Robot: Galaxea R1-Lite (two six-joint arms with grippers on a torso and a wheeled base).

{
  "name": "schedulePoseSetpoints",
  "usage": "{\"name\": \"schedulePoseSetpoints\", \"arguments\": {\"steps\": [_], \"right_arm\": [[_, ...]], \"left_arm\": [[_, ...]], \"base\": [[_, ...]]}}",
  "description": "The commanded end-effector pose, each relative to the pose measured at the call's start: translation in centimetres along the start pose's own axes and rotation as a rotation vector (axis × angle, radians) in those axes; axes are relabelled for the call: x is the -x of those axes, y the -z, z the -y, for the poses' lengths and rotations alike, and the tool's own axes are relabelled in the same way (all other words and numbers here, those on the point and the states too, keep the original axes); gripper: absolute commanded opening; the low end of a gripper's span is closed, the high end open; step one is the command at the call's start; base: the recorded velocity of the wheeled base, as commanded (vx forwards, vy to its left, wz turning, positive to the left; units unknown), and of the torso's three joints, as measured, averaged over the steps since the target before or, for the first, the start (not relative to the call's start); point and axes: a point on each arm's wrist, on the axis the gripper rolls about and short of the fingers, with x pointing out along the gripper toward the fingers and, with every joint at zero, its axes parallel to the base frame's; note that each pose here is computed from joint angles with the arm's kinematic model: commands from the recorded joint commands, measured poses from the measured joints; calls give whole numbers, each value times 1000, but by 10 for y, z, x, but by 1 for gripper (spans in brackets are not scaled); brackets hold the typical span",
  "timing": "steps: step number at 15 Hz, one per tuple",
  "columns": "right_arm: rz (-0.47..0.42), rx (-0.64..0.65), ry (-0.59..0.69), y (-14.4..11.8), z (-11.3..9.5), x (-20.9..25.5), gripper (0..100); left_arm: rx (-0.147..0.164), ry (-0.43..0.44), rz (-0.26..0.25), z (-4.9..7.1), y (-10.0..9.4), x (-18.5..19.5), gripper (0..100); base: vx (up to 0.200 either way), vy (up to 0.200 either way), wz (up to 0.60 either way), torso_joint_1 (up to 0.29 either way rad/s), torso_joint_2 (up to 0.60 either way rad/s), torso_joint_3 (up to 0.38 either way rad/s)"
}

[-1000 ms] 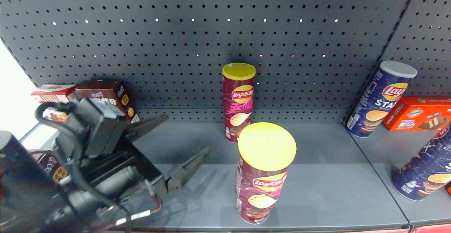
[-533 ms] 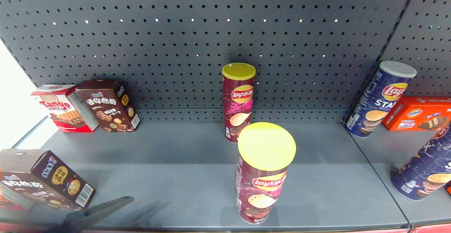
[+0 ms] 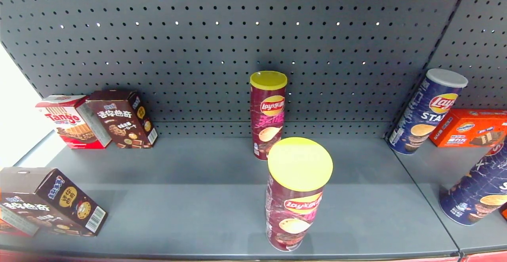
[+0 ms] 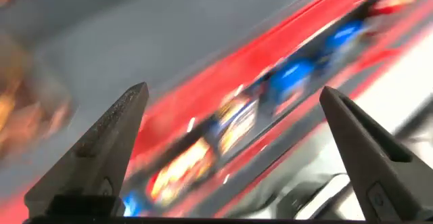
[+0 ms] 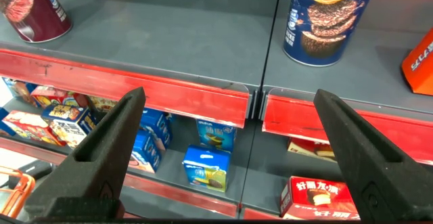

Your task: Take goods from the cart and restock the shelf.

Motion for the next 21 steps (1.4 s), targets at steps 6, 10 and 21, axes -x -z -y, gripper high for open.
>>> {"name": "schedulePoseSetpoints", "arguments": {"steps": [6, 10, 21], "right_arm": [[-2, 0, 0, 0, 0, 0, 100], [-1, 0, -1, 0, 0, 0, 100], [-1, 0, -1, 0, 0, 0, 100]], "left_arm": [[24, -464, 146, 11, 16, 25, 100], [1, -501, 228, 15, 19, 30, 100], [170, -491, 208, 15, 24, 29, 100]], "base": [[0, 0, 0, 0, 0, 0], [0, 0, 0, 0, 0, 0], [0, 0, 0, 0, 0, 0]]}}
